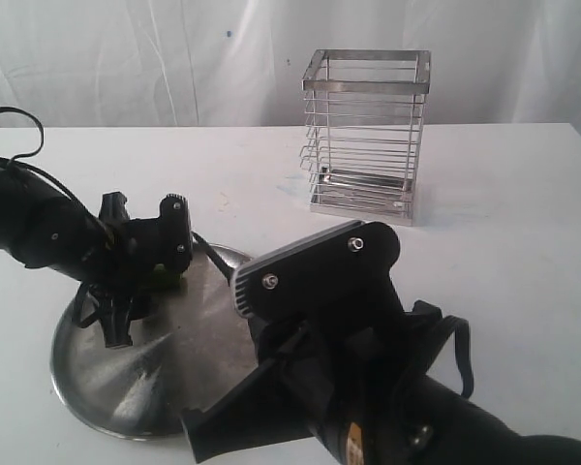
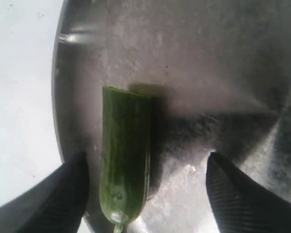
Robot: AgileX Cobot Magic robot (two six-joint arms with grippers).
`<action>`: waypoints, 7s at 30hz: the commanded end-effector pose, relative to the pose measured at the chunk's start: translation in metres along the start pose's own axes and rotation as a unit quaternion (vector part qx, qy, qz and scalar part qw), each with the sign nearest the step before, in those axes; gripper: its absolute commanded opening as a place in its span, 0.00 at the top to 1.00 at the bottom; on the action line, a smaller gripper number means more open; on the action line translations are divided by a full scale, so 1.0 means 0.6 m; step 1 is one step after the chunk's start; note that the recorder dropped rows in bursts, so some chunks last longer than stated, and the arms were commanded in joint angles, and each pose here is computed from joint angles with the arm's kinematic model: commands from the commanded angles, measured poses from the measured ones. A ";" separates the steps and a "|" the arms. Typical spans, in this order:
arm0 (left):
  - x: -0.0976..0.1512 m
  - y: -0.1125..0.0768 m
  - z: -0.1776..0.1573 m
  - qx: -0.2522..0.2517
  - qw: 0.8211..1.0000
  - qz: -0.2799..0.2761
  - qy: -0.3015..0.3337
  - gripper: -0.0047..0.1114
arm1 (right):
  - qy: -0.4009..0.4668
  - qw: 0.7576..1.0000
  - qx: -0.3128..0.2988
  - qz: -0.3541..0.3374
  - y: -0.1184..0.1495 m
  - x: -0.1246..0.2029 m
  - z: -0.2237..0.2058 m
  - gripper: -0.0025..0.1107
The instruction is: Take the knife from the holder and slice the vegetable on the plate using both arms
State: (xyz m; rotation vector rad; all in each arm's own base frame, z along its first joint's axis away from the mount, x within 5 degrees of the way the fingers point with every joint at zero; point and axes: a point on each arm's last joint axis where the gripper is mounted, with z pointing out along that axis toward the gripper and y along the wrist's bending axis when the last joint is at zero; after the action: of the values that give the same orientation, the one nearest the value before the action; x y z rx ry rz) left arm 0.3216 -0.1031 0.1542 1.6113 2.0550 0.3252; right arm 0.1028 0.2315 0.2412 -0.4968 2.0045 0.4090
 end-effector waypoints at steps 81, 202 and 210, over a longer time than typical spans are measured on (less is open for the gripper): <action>0.032 -0.092 -0.063 0.105 0.910 -0.400 0.004 0.96 | -0.022 0.998 -0.047 0.018 -0.004 -0.023 -0.027 0.98; -0.027 -0.102 -0.267 0.146 0.958 0.104 -0.225 0.96 | 0.066 0.953 -0.112 -0.273 -0.043 -0.022 -0.104 0.65; -0.027 -0.102 -0.267 0.146 0.958 0.104 -0.225 0.96 | 0.067 0.953 -0.109 -0.276 -0.044 -0.022 -0.103 0.64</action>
State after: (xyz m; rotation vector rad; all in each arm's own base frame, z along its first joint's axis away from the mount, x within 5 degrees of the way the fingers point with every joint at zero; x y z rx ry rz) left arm 0.1902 -0.1131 0.2603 1.9441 1.6095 -0.2207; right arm 0.0753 0.1823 0.2797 -1.2102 1.8461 0.2531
